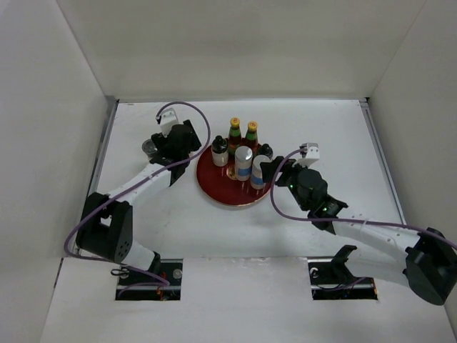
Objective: Organize the condiment bottles
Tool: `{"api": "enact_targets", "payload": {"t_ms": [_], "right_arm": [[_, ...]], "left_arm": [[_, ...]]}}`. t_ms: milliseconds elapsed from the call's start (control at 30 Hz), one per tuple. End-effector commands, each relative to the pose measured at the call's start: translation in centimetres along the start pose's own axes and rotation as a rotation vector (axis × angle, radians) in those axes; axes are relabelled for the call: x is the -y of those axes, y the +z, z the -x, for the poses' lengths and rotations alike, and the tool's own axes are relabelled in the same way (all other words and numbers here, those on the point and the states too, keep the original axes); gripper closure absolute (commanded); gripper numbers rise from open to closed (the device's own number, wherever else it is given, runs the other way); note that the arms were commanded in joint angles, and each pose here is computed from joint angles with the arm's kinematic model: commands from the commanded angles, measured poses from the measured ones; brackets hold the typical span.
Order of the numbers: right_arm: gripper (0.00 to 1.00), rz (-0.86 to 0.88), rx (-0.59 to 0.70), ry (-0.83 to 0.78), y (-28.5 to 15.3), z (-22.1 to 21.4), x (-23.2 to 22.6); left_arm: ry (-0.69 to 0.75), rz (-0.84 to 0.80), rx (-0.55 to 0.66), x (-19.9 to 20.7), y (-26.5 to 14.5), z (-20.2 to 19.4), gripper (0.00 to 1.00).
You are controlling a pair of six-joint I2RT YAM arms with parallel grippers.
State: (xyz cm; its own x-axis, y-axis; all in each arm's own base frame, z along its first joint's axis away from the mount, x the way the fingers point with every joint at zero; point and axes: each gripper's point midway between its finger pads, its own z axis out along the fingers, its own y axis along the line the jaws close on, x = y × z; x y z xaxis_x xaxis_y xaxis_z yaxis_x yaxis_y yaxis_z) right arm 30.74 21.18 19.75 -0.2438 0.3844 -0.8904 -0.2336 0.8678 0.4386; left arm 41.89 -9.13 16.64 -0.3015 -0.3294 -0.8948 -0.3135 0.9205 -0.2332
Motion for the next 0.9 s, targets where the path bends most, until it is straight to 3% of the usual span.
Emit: {"api": "enact_targets", "payload": {"t_ms": [0,367,633,800,867], "right_arm": [[0.07,0.017,0.053,0.016,0.6,1.5,-0.8],[0.05,0.035,0.045,0.008,0.7,1.3,-1.4],[0.05,0.034,0.036,0.007,0.8,0.9,-1.3],[0.04,0.036,0.040,0.009,0.7,1.0,-1.3],[0.04,0.031,0.032,0.000,0.8,0.8,-1.3]], "left_arm": [[-0.011,0.008,0.017,0.3,1.1,0.9,0.20],[0.002,0.017,0.000,0.9,5.0,1.0,0.22],[0.027,0.048,-0.015,0.4,6.5,0.6,0.28],[0.038,0.056,-0.045,0.1,6.4,-0.8,0.38],[0.039,0.070,-0.047,-0.5,6.3,-0.9,0.46]]}}
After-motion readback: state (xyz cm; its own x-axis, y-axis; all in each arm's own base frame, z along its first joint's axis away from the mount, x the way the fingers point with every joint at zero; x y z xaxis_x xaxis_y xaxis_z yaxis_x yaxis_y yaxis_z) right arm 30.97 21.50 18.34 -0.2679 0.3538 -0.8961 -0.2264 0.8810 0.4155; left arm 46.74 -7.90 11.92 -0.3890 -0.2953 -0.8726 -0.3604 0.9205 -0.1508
